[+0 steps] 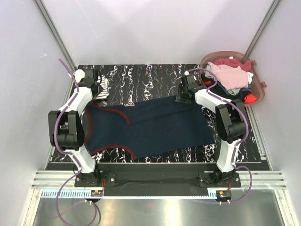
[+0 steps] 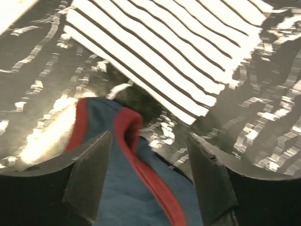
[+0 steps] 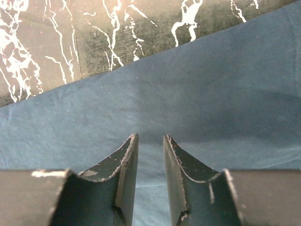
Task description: Fold and stack the tank tops
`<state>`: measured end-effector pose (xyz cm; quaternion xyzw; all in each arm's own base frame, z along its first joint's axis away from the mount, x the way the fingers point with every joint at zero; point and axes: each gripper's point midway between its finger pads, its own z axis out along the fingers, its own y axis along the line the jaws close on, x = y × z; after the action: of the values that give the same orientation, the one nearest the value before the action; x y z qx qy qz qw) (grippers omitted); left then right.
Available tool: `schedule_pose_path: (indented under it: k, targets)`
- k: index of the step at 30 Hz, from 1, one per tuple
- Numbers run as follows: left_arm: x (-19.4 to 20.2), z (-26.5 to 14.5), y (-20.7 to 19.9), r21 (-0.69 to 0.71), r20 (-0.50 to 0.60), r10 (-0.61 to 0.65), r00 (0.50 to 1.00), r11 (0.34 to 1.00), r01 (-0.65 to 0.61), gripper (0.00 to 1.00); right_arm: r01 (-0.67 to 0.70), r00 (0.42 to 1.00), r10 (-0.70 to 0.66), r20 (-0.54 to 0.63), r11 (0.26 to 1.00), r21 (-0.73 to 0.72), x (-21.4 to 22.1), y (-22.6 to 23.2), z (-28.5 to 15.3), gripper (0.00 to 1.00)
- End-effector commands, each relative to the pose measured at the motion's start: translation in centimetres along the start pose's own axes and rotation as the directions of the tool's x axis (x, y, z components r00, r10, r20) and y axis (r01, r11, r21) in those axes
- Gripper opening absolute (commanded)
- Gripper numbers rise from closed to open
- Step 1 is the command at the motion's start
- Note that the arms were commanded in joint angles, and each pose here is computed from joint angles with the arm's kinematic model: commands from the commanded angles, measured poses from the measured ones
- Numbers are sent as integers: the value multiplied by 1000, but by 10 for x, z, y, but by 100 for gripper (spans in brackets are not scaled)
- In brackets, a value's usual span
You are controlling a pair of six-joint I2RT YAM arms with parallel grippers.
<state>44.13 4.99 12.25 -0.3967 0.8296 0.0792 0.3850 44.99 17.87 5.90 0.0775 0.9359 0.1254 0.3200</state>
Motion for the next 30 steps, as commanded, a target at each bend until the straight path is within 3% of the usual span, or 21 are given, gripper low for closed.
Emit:
schedule_pose_path:
  k: [1,6,21,24,28,29,30]
  targets:
    - [-18,2,21,-146,32,84,996,986,-79,68,-1,1000,2,17,999,-36,-1,12,5,35]
    - [-25,16,24,-168,18,91,996,982,-86,66,1,1000,0,14,1000,-30,1,11,7,35]
    - [17,48,33,-128,-88,87,992,987,-98,57,3,1000,-3,-1,1000,13,5,3,9,34]
    - [19,49,37,-137,-91,90,992,985,-102,47,7,1000,-7,-1,1000,22,5,1,9,34]
    - [18,45,50,-160,-56,49,997,985,-58,27,7,1000,-7,-3,1000,30,6,-1,10,34]
    - [19,45,54,-162,-55,41,998,986,-49,16,9,1000,-9,-5,999,33,6,-1,11,33]
    - [24,45,58,-165,-64,38,997,985,-48,12,8,1000,-8,-9,999,39,7,-2,12,33]
